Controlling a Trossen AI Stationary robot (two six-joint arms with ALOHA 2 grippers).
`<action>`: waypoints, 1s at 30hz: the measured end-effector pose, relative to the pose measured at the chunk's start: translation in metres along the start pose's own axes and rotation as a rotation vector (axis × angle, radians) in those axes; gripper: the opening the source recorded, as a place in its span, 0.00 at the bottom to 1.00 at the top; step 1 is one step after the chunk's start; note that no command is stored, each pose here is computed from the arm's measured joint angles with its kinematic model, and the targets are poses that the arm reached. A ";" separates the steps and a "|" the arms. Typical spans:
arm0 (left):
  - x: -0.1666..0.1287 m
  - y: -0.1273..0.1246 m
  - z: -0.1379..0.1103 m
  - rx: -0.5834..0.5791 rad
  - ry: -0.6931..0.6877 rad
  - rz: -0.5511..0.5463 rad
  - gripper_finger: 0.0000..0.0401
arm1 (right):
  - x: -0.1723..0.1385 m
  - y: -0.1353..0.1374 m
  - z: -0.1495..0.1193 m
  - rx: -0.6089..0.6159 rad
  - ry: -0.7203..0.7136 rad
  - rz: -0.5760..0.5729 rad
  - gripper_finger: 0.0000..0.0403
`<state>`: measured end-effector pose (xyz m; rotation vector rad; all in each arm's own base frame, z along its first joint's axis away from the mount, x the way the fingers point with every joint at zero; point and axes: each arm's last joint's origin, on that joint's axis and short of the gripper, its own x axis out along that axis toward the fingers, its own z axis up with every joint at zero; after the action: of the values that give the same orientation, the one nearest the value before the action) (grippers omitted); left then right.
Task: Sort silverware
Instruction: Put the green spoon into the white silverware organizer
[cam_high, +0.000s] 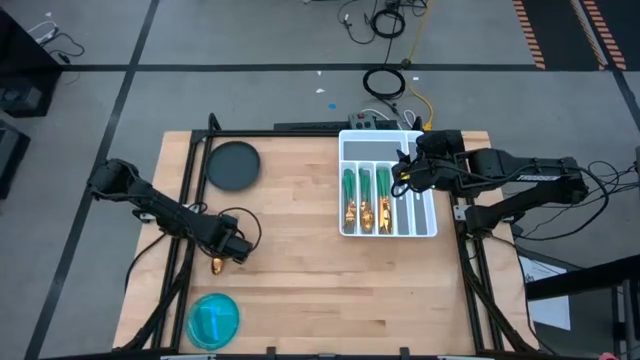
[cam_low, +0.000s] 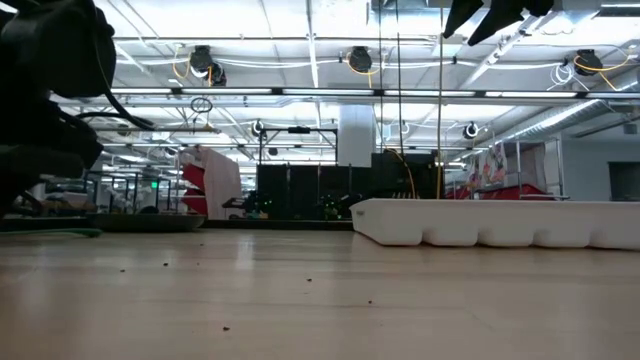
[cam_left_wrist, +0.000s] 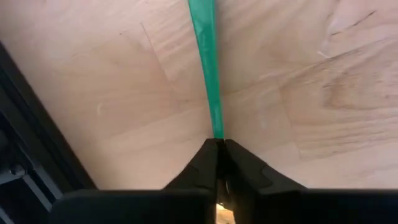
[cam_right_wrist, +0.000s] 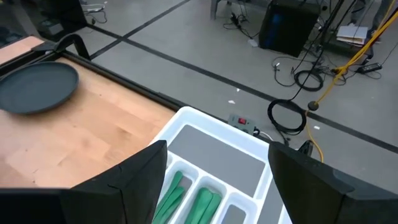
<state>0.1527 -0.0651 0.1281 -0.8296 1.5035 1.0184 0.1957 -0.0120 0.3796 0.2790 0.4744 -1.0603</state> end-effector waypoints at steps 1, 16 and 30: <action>0.000 0.000 0.000 -0.001 -0.001 0.000 0.04 | 0.000 0.000 0.000 0.000 0.000 0.000 0.68; -0.023 -0.024 0.002 -0.021 -0.082 -0.138 0.01 | -0.002 -0.003 0.001 -0.012 -0.008 0.000 0.68; -0.091 -0.076 0.032 -0.093 -0.559 -0.795 0.00 | -0.025 -0.038 0.009 0.044 -0.060 0.050 0.68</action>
<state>0.2495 -0.0674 0.2034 -0.9867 0.5607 0.6305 0.1542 -0.0144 0.4007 0.2959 0.3887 -1.0287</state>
